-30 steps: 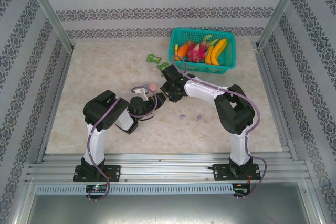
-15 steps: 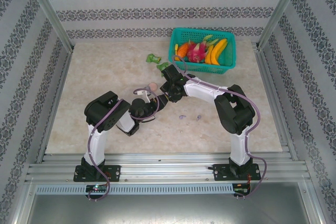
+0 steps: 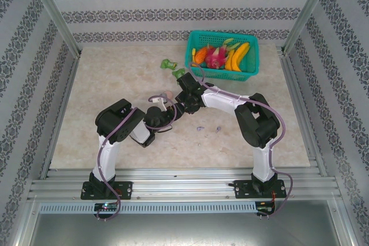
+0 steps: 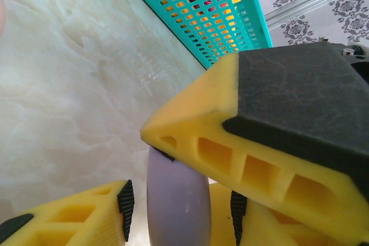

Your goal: Insert the wireless bluetooth earbuds into the charging case

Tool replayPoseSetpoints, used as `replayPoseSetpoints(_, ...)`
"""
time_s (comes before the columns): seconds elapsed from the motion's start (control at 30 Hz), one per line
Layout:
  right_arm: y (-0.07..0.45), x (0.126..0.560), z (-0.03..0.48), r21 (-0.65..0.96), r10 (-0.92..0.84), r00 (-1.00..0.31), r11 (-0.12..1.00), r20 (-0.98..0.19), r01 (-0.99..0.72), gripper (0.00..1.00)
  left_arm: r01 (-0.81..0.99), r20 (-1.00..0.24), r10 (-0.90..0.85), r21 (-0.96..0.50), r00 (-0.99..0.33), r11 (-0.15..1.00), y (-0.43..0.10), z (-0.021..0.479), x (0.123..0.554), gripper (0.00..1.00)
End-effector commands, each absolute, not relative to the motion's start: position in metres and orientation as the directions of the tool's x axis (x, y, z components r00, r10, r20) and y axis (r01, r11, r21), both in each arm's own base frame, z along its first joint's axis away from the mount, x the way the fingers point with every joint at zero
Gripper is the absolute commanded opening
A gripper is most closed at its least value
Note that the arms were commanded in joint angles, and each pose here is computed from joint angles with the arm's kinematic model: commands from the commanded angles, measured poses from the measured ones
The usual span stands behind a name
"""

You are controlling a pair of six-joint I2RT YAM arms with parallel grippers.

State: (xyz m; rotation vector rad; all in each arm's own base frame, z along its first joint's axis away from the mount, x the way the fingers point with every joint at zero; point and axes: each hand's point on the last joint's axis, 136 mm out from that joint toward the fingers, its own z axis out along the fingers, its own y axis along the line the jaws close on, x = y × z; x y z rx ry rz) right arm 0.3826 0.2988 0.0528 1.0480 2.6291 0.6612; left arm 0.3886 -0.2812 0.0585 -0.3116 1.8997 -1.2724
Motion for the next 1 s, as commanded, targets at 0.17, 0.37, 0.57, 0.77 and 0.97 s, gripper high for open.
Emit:
replayPoseSetpoints(0.17, 0.302, 0.374, 0.061, 0.504, 0.693, -0.72, 0.634, -0.033, 0.587, 0.41, 0.194, -0.471, -0.605, -0.863, -0.642, 0.466, -0.279, 0.048, 0.391, 0.36)
replayPoseSetpoints(0.37, 0.301, 0.374, 0.061, 0.505, 0.696, -0.717, 0.631, -0.034, 0.589, 0.41, 0.193, -0.469, -0.609, -0.865, -0.639, 0.463, -0.279, 0.049, 0.391, 0.28)
replayPoseSetpoints(0.57, 0.3, 0.379, 0.067, 0.519, 0.701, -0.712, 0.623, -0.04, 0.585, 0.48, 0.195, -0.467, -0.611, -0.867, -0.639, 0.459, -0.278, 0.052, 0.39, 0.2)
replayPoseSetpoints(0.77, 0.29, 0.4, 0.095, 0.576, 0.705, -0.704, 0.611, -0.085, 0.542, 0.71, 0.204, -0.469, -0.603, -0.867, -0.645, 0.456, -0.278, 0.06, 0.386, 0.19)
replayPoseSetpoints(0.97, 0.249, 0.414, 0.128, 0.618, 0.693, -0.698, 0.633, -0.182, 0.467, 0.75, 0.244, -0.467, -0.557, -0.87, -0.687, 0.428, -0.279, 0.079, 0.378, 0.18)
